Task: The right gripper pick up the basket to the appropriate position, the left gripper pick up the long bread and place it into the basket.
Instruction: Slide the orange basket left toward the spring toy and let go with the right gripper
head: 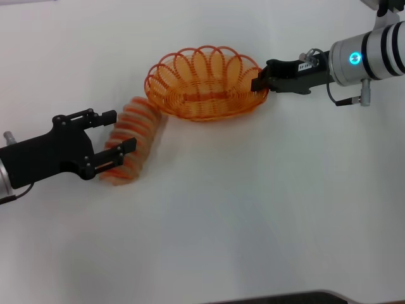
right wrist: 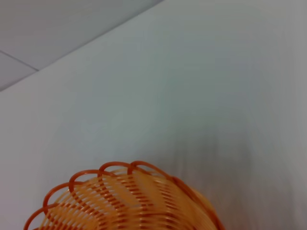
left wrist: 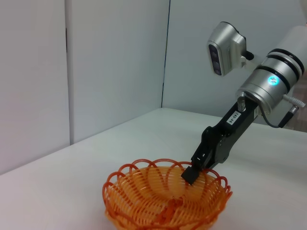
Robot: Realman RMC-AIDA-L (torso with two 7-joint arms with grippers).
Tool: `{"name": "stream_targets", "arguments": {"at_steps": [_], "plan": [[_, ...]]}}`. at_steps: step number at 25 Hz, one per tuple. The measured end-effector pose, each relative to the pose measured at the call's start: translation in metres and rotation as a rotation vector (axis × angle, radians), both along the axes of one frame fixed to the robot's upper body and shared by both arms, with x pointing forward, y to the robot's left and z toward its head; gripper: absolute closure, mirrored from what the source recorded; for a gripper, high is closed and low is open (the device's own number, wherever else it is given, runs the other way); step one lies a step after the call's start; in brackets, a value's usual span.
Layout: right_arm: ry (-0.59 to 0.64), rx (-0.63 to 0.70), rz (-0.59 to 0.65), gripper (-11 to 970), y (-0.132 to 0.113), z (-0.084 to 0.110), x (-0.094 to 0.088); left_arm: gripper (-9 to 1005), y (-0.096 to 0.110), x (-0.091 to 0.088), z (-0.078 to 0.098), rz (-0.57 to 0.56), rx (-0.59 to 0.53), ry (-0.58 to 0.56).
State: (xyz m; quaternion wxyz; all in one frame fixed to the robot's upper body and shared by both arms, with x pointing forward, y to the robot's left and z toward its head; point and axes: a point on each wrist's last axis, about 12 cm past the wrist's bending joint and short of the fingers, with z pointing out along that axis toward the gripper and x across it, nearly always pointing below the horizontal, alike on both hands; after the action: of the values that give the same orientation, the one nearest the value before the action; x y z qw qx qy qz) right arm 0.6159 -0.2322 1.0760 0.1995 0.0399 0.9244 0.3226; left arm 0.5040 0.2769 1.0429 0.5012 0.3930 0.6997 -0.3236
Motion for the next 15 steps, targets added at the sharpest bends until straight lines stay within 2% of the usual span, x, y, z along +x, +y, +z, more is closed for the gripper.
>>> {"name": "stream_targets", "arguments": {"at_steps": [8,10,15], "plan": [[0.0,0.027,-0.009,823,0.0014,0.0011,0.0005,353,-0.0001,0.0011,0.0008,0.0,0.0,-0.003],[0.001,0.027,-0.008,729,0.0017,0.0009,0.0004,353,0.0002,0.0012,0.0009,0.001,0.0,-0.003],[0.004,0.053,-0.018,686,0.0015,0.0003,-0.0014,353,0.0006,0.0013,0.001,0.002,0.0,-0.004]]}}
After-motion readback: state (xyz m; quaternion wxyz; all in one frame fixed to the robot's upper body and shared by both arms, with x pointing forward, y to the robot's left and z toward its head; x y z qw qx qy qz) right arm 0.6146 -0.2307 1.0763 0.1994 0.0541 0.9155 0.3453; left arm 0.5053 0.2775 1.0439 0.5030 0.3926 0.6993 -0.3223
